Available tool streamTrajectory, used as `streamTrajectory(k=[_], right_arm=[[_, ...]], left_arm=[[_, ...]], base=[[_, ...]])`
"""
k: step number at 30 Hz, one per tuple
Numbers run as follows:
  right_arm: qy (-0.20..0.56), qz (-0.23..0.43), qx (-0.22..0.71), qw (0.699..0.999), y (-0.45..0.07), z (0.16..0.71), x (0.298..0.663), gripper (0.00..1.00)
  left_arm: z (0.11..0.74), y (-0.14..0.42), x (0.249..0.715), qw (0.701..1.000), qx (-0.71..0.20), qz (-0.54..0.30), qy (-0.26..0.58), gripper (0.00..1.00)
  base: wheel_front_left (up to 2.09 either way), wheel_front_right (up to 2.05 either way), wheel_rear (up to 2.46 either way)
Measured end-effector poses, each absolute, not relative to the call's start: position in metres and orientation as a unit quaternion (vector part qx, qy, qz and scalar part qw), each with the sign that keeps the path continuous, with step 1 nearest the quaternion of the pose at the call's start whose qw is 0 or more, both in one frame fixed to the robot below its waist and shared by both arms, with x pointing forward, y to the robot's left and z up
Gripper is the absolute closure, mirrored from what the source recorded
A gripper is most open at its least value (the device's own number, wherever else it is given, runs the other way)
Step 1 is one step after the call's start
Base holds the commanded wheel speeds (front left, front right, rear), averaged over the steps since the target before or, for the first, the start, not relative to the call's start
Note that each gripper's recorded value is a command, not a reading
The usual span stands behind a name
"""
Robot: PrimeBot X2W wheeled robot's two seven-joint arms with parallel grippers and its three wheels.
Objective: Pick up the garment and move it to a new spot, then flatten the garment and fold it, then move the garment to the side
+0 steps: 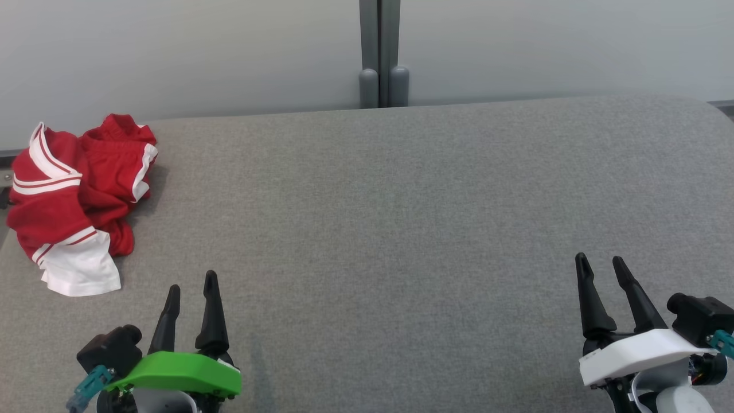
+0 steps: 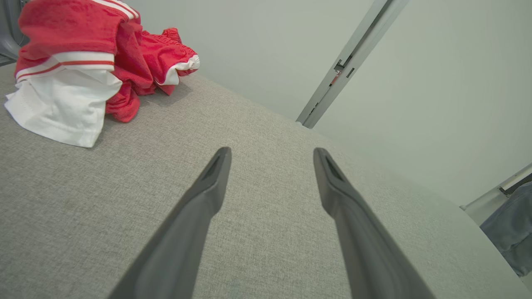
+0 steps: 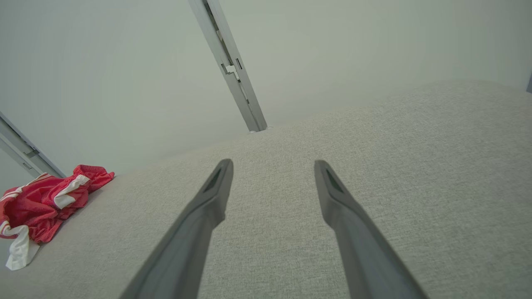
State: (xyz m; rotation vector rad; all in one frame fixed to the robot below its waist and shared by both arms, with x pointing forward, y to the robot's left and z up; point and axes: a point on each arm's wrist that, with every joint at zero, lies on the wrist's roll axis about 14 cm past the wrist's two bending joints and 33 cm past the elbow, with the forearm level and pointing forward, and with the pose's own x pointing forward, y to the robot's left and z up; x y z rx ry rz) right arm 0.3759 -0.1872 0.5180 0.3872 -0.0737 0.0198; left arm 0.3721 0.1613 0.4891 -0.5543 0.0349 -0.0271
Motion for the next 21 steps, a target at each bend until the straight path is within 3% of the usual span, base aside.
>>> streamTrajectory(k=[21], right_arm=[[-0.046, 0.031, 0.094, 0.994, -0.1773, 0.5185, 0.3732, 0.00]], left_arm=[[0.4797, 0.1551, 0.3653, 0.980, -0.195, -0.030, 0.019, 0.00]], base=[[0.00, 0.00, 0.00]])
